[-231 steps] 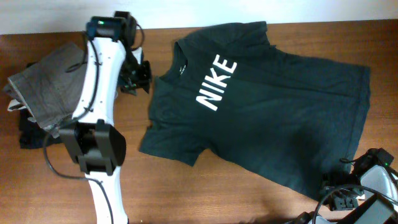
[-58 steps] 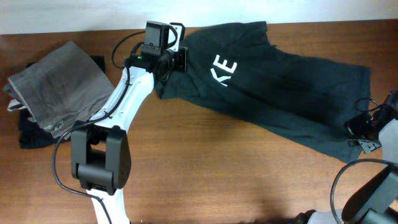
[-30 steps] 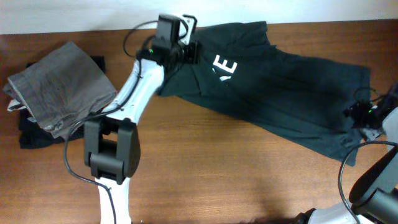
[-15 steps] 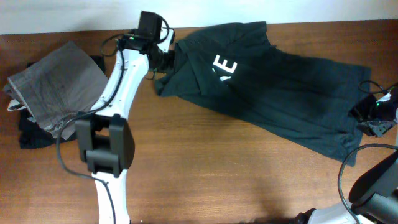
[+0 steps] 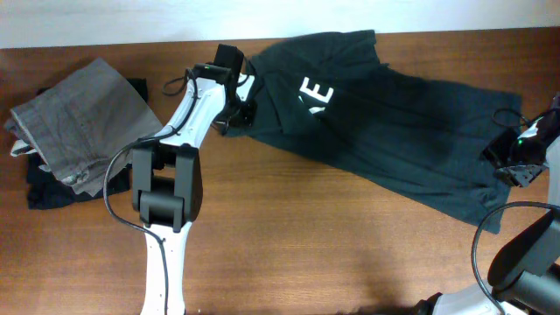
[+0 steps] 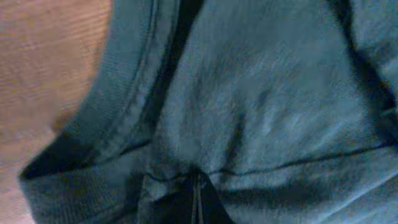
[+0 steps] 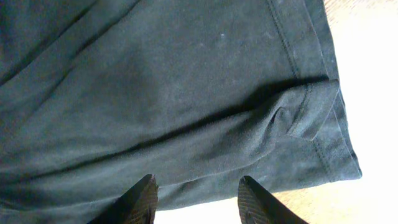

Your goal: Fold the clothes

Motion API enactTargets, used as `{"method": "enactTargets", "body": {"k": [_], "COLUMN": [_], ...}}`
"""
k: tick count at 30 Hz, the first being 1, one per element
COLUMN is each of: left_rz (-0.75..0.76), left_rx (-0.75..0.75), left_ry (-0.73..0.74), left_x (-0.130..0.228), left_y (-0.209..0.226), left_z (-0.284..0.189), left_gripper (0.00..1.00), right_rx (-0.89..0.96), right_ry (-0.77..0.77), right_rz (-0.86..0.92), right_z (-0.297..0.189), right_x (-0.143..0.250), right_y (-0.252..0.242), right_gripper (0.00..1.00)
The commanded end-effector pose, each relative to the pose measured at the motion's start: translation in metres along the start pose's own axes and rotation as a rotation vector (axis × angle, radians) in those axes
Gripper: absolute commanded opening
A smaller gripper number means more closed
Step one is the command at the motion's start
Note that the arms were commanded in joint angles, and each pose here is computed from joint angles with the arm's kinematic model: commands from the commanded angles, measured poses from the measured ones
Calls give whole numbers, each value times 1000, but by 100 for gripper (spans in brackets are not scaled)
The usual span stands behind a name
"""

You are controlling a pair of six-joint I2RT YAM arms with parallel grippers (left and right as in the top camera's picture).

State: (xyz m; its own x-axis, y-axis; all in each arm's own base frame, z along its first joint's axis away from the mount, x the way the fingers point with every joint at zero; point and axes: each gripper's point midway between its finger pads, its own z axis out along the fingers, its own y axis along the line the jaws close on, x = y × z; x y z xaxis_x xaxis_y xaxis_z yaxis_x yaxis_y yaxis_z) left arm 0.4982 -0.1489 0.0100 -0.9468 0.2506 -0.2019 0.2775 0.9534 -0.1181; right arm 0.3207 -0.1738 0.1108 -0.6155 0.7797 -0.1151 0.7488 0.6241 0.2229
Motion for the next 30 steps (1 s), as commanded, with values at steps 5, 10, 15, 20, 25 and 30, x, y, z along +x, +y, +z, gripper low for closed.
{"method": "enactTargets", "body": {"k": [5, 10, 15, 20, 25, 30], "left_rz": [-45, -131, -167, -172, -171, -184], "left_rx": [-26, -88, -96, -101, -128, -149], "left_ry": [177, 282, 368, 397, 448, 449], "left_x": [42, 68, 88, 95, 107, 107], "left_y": [8, 16, 14, 15, 18, 21], "left_z": [18, 11, 4, 1, -6, -6], "left_gripper": [1, 1, 0, 1, 1, 0], "right_rx": [12, 7, -14, -24, 145, 290], "right_ry": [28, 77, 110, 131, 132, 71], "right_rz": [-39, -36, -116, -274, -332, -229], "right_z": [-2, -3, 0, 5, 7, 3], "right_x": [7, 19, 32, 52, 69, 58], "right_y": [1, 3, 21, 54, 53, 29], "right_gripper": [47, 47, 51, 52, 53, 44]}}
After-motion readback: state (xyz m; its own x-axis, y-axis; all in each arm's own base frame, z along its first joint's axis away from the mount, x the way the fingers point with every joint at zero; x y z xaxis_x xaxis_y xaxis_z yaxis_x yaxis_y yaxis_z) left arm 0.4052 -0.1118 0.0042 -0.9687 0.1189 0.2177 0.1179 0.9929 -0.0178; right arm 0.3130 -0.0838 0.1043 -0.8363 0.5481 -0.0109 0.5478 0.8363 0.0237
